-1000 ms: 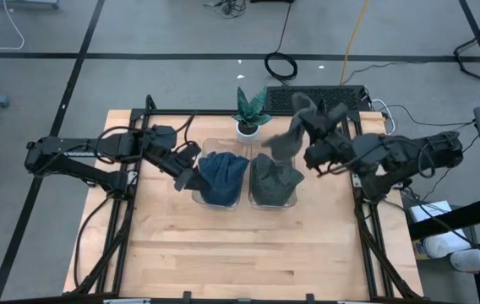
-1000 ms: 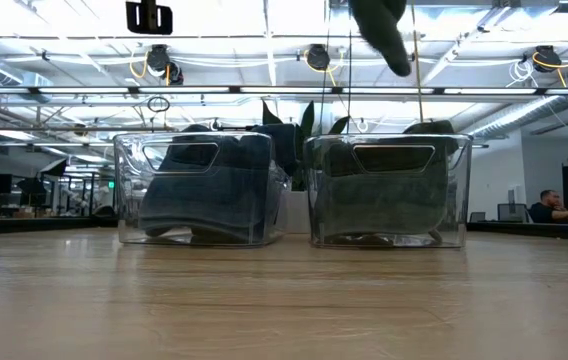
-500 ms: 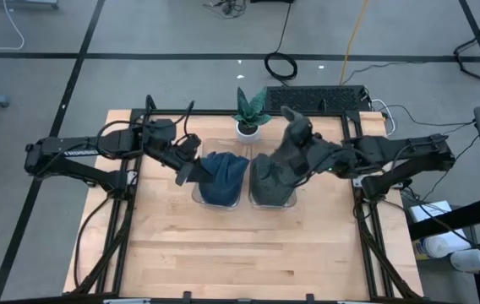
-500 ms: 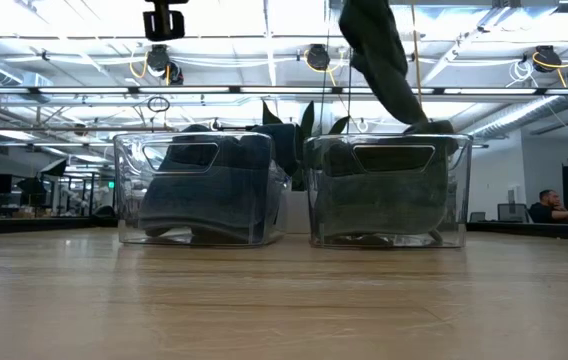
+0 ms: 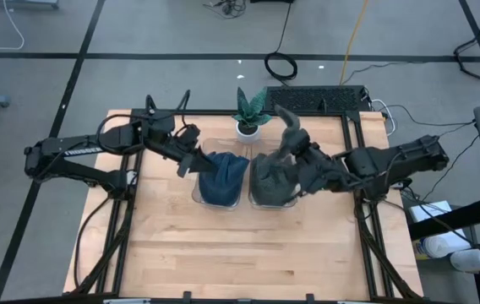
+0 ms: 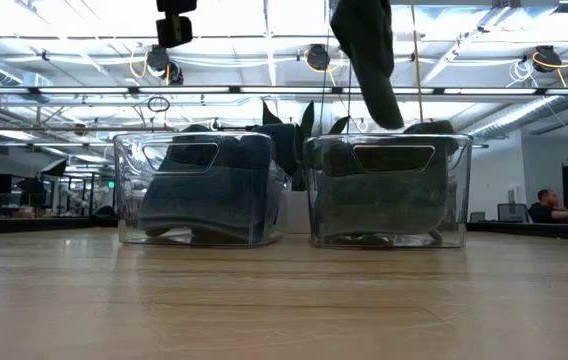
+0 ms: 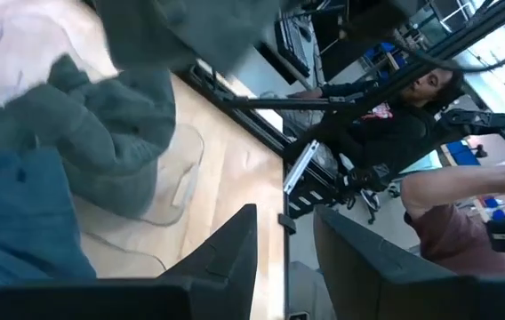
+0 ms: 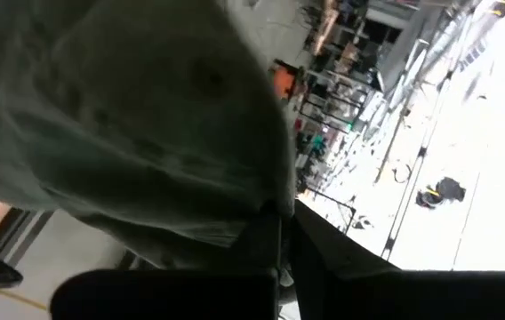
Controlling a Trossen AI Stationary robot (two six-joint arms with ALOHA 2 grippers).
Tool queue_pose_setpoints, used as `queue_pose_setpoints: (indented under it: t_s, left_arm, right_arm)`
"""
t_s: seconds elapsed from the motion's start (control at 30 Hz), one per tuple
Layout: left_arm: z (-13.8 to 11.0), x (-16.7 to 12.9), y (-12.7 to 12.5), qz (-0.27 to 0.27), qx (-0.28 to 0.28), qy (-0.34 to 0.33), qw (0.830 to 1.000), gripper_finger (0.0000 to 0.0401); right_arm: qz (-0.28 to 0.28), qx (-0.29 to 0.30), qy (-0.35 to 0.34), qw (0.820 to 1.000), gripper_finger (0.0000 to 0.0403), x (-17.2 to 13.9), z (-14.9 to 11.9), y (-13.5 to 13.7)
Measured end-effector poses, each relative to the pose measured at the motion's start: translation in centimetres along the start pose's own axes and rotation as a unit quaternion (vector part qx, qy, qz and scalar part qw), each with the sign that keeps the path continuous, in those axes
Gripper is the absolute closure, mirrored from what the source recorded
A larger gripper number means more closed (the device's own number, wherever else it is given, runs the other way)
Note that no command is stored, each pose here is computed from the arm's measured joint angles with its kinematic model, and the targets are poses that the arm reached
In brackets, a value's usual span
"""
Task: Pick & Place hat
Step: Put the gray cap into the right transparent bin
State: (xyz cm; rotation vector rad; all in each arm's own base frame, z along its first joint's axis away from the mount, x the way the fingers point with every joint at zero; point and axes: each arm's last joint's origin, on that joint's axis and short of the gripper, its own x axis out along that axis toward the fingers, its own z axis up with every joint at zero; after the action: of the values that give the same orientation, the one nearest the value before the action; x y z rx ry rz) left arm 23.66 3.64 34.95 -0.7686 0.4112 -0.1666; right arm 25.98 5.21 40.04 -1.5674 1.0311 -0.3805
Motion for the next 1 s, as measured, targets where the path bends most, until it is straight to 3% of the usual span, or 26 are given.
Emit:
queue_pose_setpoints:
  t_s: [0.3, 0.63, 0.83, 1.0]
  left_arm:
    - [1.2, -0.4, 0.0, -0.017, 0.031, -0.048, 0.998, 0.0283]
    - [1.8, -0.7, -0.3, -0.046, 0.019, -0.064, 0.997, 0.0283]
    - [1.8, -0.6, -0.3, -0.052, 0.020, -0.058, 0.997, 0.0283]
    - [1.8, -0.6, -0.3, -0.053, 0.020, -0.057, 0.997, 0.0283]
  right_arm:
    - [-0.037, 0.036, -0.034, 0.998, 0.0403, -3.3, 1.4, 0.3]
    - [-0.072, 0.094, -0.083, 0.989, 0.0403, -7.7, 2.5, 1.2]
    - [-0.047, 0.122, -0.122, 0.984, 0.0403, -8.6, 2.6, 2.0]
    - [0.019, 0.135, -0.129, 0.982, 0.0403, -7.4, 2.1, 2.9]
